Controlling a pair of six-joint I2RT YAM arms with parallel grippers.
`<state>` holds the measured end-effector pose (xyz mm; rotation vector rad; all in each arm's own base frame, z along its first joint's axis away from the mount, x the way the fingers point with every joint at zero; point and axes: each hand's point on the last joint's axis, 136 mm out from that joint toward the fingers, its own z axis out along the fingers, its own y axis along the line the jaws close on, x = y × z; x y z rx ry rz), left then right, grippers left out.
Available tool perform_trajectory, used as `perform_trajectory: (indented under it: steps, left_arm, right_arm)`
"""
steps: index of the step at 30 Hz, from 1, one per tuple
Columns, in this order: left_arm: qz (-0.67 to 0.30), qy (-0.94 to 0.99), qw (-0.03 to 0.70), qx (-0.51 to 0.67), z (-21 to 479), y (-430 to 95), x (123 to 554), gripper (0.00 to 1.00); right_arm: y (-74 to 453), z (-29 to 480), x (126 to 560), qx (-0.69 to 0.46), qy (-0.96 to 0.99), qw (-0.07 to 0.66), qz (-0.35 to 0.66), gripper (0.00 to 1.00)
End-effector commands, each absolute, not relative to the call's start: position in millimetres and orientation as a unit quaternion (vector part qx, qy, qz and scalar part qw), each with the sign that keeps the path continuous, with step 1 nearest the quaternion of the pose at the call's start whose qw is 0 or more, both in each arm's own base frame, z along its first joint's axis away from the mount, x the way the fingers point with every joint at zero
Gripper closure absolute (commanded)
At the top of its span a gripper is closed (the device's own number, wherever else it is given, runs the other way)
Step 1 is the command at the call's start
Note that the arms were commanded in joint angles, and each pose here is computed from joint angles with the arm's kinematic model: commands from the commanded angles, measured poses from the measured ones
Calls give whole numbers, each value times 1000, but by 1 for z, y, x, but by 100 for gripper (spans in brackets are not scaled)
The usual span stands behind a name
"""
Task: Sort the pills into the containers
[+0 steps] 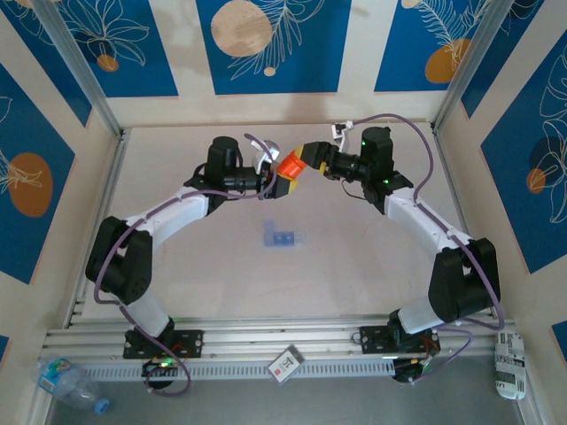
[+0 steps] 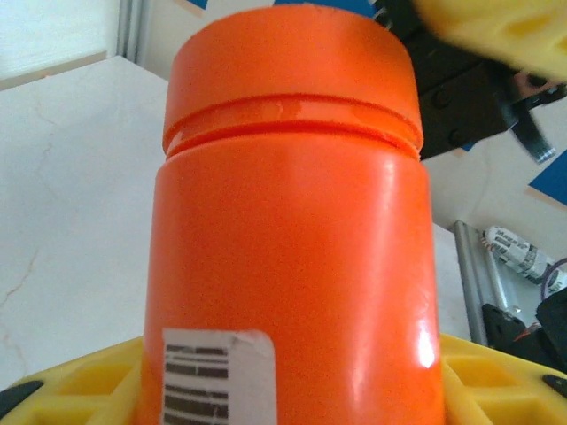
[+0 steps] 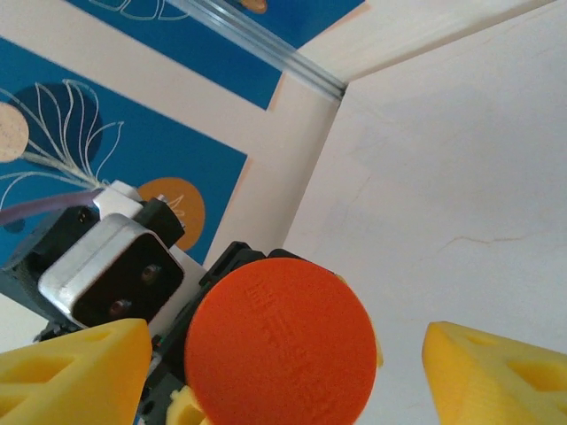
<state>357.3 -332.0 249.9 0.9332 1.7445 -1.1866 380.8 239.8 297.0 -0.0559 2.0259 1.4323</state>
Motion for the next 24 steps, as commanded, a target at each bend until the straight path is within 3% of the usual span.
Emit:
perform_trajectory:
  steps: [1, 17, 24]
  left_arm:
    - [-433, 674, 457, 388, 274, -325, 364, 100]
    - [-378, 690, 452, 419, 250, -332, 360, 100]
    - [-375, 691, 452, 422, 250, -333, 359, 100]
  right_arm:
    - [221, 312, 385, 32, 785, 340, 517, 17]
    - [240, 290, 391, 64, 810, 295, 503, 16]
    - [257, 283, 392, 57, 815, 280, 505, 25]
